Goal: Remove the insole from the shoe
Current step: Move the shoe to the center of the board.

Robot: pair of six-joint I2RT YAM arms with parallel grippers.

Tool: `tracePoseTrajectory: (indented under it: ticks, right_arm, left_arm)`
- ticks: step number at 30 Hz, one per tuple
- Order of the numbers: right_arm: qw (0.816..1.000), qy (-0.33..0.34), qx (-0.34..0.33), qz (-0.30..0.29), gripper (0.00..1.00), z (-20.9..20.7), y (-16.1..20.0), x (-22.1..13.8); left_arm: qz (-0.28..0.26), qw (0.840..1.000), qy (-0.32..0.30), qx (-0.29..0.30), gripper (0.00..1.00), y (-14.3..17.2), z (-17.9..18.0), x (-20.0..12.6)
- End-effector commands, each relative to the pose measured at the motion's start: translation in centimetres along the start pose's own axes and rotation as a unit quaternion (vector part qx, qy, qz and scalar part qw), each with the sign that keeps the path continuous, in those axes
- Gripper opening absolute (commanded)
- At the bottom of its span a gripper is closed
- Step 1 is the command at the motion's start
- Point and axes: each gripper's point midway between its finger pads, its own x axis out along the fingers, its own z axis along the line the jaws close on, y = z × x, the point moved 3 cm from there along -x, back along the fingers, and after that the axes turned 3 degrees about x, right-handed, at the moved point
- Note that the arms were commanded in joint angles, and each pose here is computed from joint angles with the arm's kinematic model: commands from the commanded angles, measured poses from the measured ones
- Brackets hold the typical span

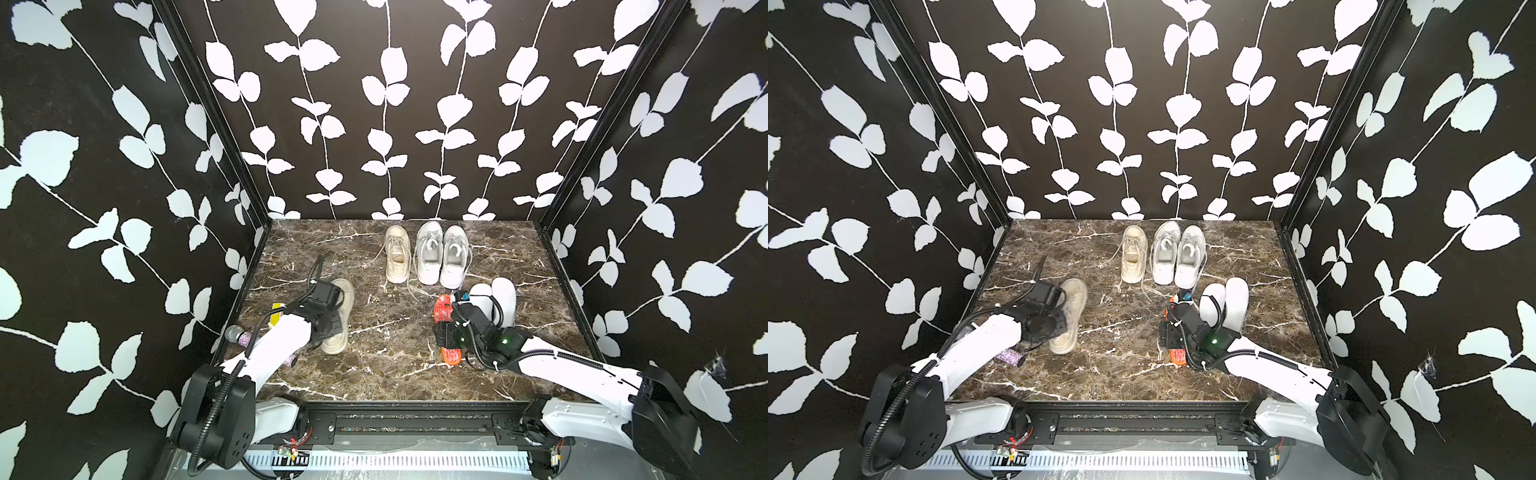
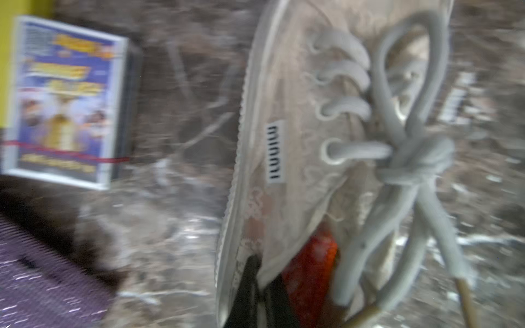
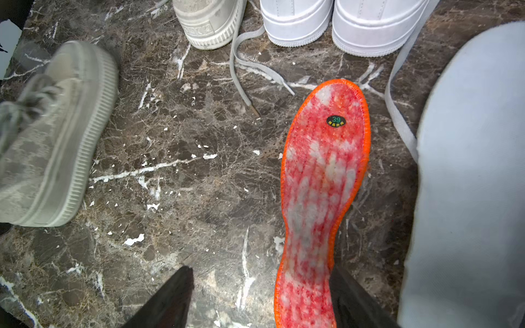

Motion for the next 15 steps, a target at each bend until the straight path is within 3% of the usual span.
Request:
tracePoseTrajectory:
  ticks: [1,8,15]
  right_arm:
    - [1.0,0.01,0.01,-0.002,0.75,-0.4,0.0,0.1]
    - [1.0,0.003,0.012,0.005,0.75,0.0,0.0,0.2]
    - [0.999,-0.04,0.008,0.005,0.72,2.2,-0.3,0.3]
  left_arm:
    - [-0.007,0.998,0.06,0.01,0.0,-0.3,-3.2,-0.4]
    - [-0.009,0.992,0.121,0.044,0.0,1.7,-8.4,-1.2]
    - [-0.019,0.988,0.134,0.077,0.0,3.4,-13.4,-2.3]
